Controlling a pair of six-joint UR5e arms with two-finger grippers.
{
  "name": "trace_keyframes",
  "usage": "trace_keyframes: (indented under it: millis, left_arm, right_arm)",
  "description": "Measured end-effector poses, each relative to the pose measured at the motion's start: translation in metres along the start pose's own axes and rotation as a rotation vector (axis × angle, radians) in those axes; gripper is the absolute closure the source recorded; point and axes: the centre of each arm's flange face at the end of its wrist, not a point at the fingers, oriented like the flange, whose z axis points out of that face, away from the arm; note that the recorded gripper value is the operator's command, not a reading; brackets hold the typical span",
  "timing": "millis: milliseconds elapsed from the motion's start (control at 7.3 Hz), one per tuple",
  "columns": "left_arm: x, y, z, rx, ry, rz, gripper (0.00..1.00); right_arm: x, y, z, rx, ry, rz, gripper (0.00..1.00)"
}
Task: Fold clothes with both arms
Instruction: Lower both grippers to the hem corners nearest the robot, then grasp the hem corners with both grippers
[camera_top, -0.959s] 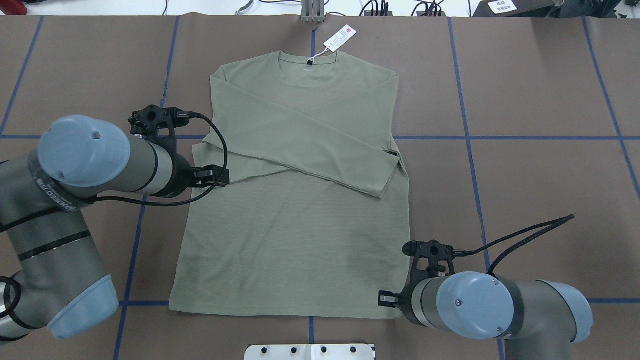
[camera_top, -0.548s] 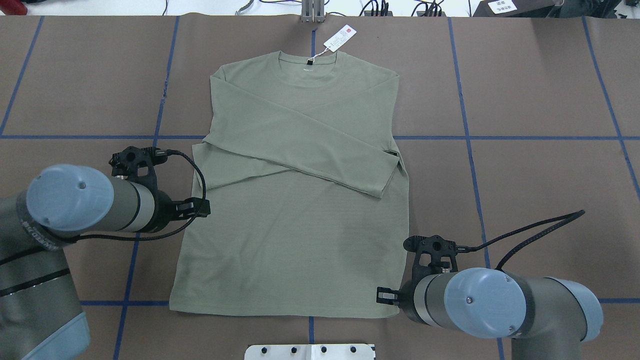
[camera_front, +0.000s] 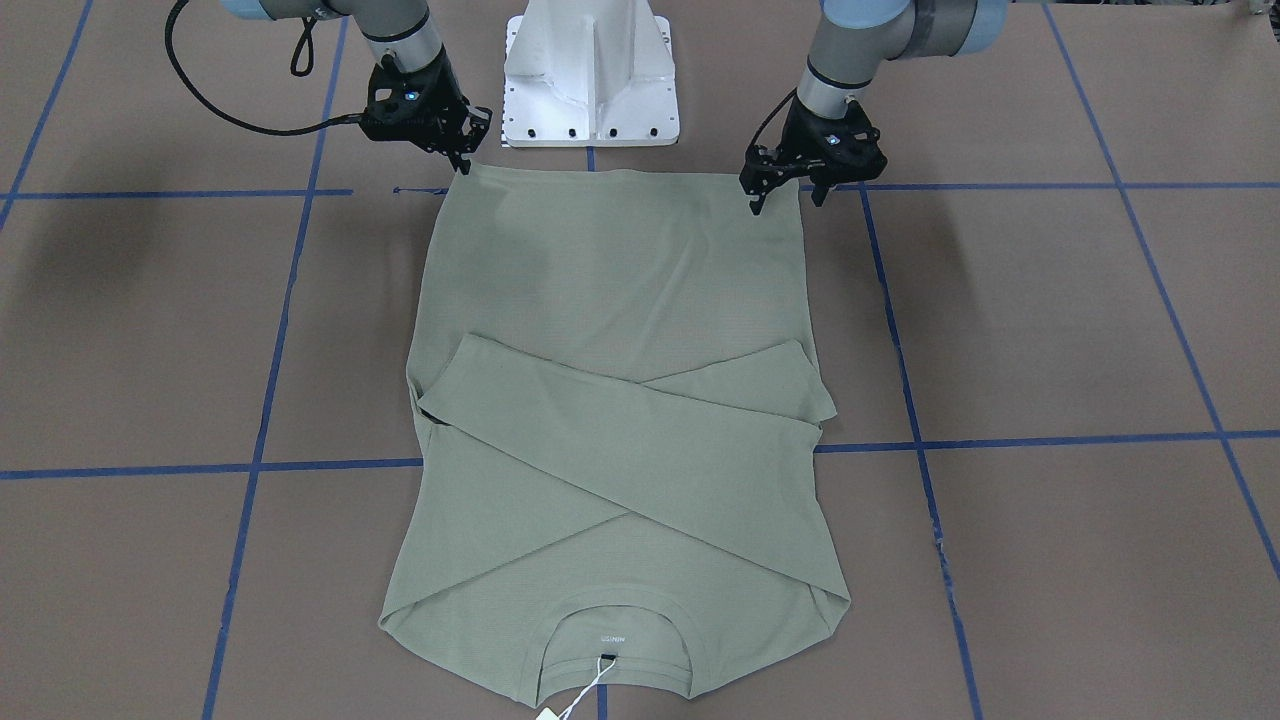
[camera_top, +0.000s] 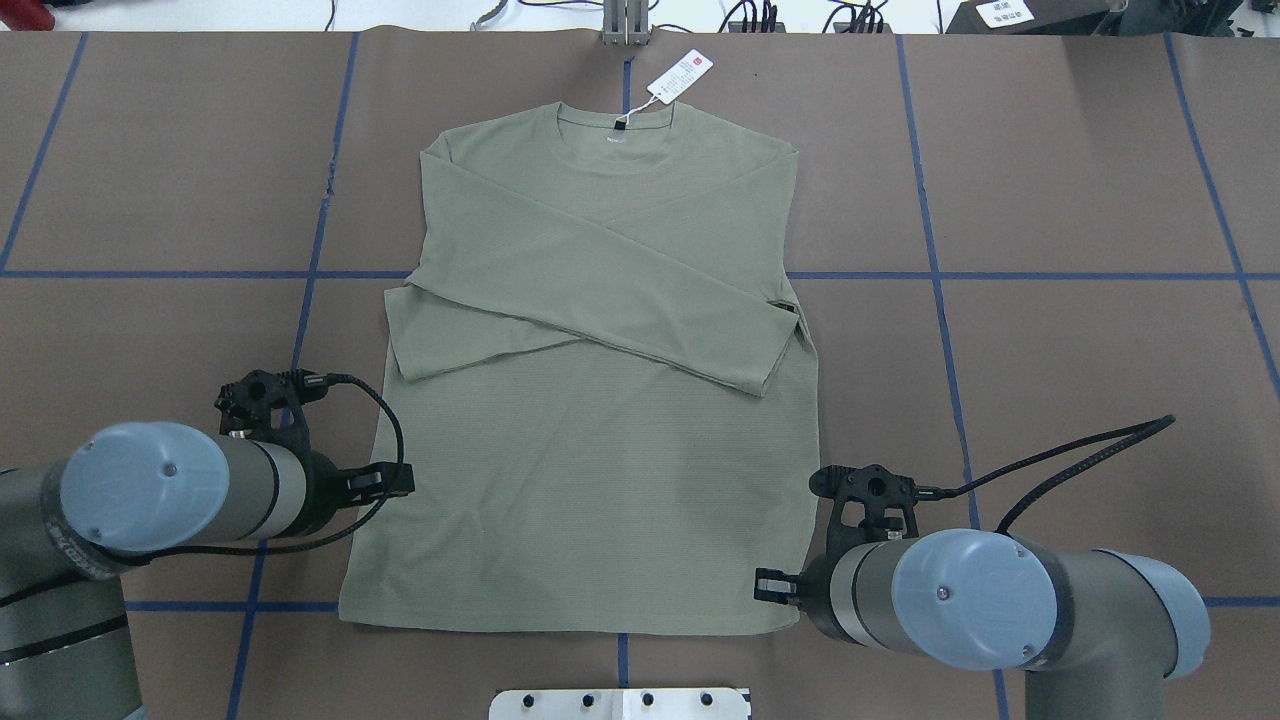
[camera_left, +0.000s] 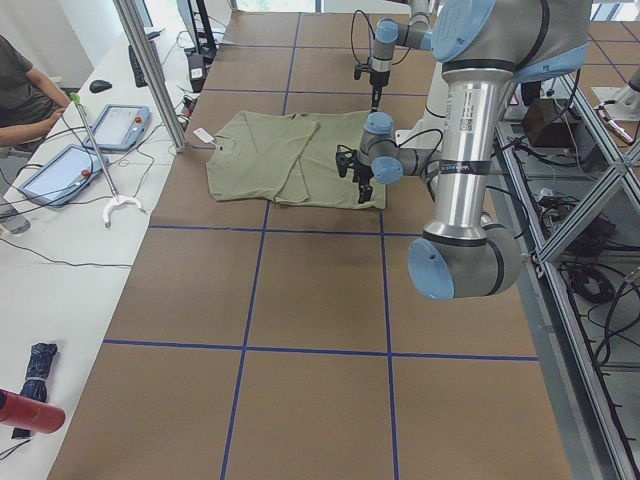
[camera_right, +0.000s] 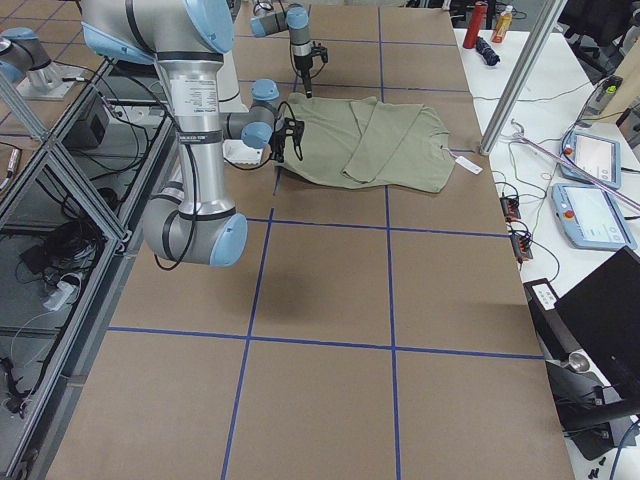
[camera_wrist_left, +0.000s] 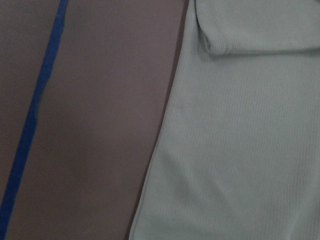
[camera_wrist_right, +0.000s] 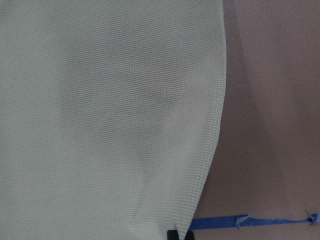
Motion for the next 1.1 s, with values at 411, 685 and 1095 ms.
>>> trace_keyframes:
  millis: [411,685,1095]
  left_arm:
    - [-0.006,0.024,0.011,-0.026,-0.027,-0.005,0.04]
    - [-0.012,0.027,0.013,-0.031,-0.039,-0.004,0.07]
    - [-0.014,0.029,0.016,-0.035,-0.054,-0.002,0.11]
  right_arm:
    - [-0.001,-0.002,-0.002,0.003,-0.004,0.002,1.00]
    - [0.000,-0.004,-0.003,0.006,-0.005,0.005,1.00]
    - [0.001,-0.007,-0.005,0.010,-0.006,0.008,1.00]
